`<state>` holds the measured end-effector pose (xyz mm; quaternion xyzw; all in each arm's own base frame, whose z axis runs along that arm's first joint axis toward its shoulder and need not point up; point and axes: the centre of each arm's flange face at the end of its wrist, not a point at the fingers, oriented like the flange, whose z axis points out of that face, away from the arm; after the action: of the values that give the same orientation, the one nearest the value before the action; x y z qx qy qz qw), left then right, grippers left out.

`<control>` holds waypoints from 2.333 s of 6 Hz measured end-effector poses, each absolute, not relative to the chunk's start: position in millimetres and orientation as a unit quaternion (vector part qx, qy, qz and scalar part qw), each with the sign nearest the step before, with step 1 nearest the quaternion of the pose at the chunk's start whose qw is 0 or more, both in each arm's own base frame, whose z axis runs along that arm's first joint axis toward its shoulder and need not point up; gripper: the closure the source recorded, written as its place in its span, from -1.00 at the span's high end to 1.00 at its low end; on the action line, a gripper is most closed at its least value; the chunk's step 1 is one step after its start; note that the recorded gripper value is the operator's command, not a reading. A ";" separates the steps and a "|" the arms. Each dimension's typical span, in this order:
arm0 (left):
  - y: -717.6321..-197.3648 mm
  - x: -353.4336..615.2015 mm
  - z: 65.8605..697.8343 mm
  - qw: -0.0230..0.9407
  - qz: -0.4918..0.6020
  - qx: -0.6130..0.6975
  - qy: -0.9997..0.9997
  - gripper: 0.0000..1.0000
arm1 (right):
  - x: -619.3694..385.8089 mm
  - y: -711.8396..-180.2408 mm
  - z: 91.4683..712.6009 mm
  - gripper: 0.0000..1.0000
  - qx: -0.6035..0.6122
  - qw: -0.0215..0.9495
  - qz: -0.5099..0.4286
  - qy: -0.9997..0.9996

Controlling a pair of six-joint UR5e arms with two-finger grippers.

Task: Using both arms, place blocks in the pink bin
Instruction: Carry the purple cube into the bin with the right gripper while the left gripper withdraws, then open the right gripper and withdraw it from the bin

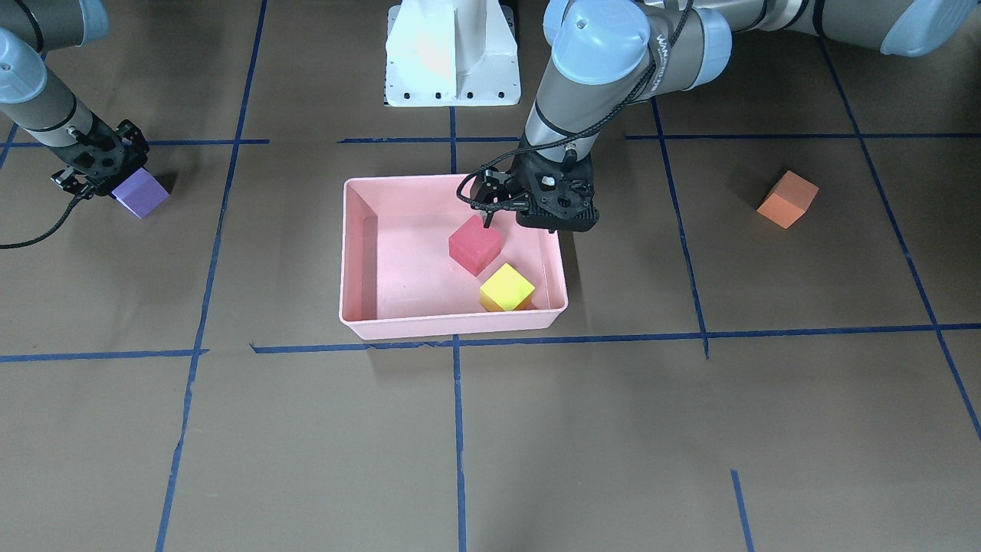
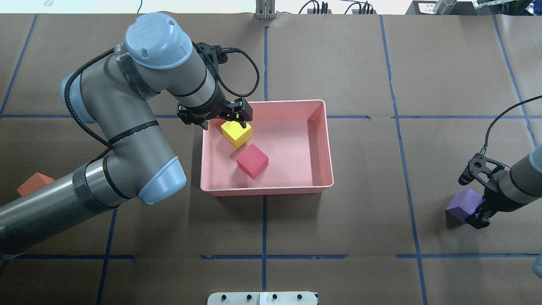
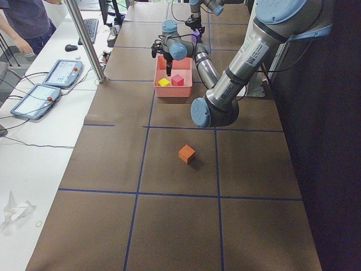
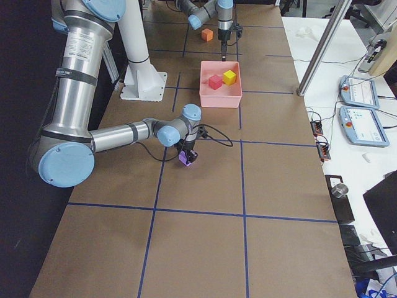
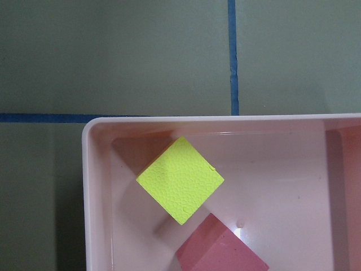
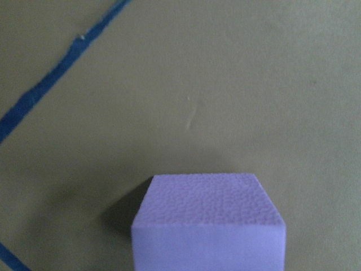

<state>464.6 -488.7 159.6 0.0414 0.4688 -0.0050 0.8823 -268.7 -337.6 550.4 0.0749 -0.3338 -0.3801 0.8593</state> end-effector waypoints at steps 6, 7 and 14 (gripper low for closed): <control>-482.0 382.5 245.6 0.884 0.148 0.131 0.424 0.99 | -378.9 -422.4 245.6 -0.16 -0.046 0.897 0.076 -0.434; -485.2 353.5 276.4 0.881 0.191 0.149 0.407 0.99 | -396.5 -426.9 191.2 0.12 -0.065 0.895 0.107 -0.429; -425.2 205.4 440.1 0.857 0.326 0.161 0.366 1.00 | -397.9 -425.8 171.0 1.00 0.006 0.908 0.013 -0.419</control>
<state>205.4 -425.2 440.1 0.1607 0.3658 0.3258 0.8569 -397.9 -425.8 171.0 0.0065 -0.4190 0.0131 0.9078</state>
